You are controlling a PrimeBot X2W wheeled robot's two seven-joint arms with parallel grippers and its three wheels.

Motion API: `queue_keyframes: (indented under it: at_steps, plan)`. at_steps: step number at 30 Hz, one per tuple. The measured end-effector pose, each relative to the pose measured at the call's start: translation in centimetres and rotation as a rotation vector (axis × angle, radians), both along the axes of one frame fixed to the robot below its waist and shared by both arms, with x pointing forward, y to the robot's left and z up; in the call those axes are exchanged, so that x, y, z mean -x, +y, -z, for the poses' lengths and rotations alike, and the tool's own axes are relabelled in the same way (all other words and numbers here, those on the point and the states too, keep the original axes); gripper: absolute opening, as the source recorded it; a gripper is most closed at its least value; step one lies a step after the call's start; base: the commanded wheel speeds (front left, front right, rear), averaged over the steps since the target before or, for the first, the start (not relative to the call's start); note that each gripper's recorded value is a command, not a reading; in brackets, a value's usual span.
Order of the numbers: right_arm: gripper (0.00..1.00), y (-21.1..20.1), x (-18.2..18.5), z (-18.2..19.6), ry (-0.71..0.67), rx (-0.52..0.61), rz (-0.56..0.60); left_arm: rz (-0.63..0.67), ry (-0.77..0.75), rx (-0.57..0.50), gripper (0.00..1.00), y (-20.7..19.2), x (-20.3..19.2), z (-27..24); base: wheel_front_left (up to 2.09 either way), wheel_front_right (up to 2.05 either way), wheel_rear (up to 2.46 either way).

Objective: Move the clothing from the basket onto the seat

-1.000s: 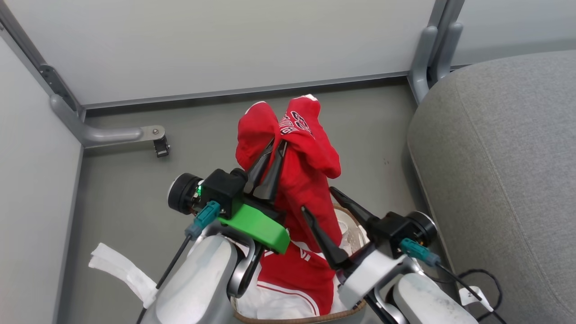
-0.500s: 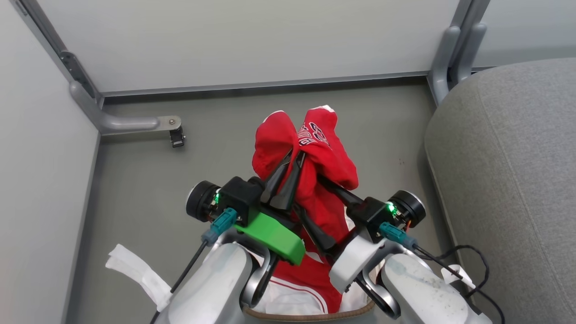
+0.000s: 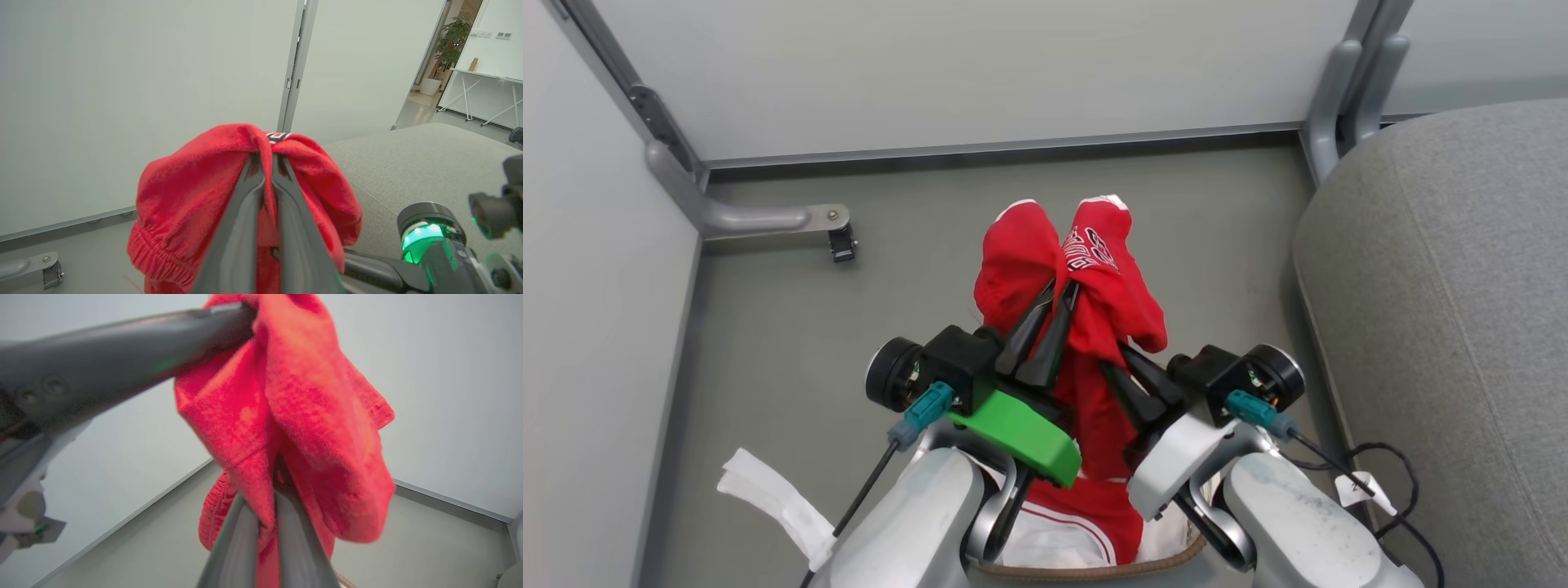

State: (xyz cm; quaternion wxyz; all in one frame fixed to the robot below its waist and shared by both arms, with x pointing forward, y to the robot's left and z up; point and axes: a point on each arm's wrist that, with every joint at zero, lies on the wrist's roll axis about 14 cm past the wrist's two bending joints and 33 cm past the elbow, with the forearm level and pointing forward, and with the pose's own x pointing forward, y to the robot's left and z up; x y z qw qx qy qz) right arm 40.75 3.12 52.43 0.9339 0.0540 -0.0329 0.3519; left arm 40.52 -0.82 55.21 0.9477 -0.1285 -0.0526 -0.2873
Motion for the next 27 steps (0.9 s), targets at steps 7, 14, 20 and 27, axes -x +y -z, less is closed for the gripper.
queue_keyframes:
  at_steps: [7,14,20,27]
  plan:
    - [0.0,-4.1,-0.8,0.0,0.016,-0.039,0.132,0.05,0.015,-0.014,1.0,-1.6,0.2,1.1,0.0,0.0,0.0]
    - [0.0,-9.2,-1.0,-0.4,0.006,-0.055,0.283,0.143,0.027,-0.028,1.0,-4.6,0.5,2.1,0.0,0.0,0.0]
    - [0.0,-14.1,-0.3,-0.8,-0.004,-0.064,0.425,0.263,0.04,-0.031,1.0,-8.4,1.2,2.9,0.0,0.0,0.0]
    - [0.0,-19.0,1.6,-0.3,0.01,-0.056,0.57,0.405,0.051,-0.028,1.0,-12.9,2.5,3.7,0.0,0.0,0.0]
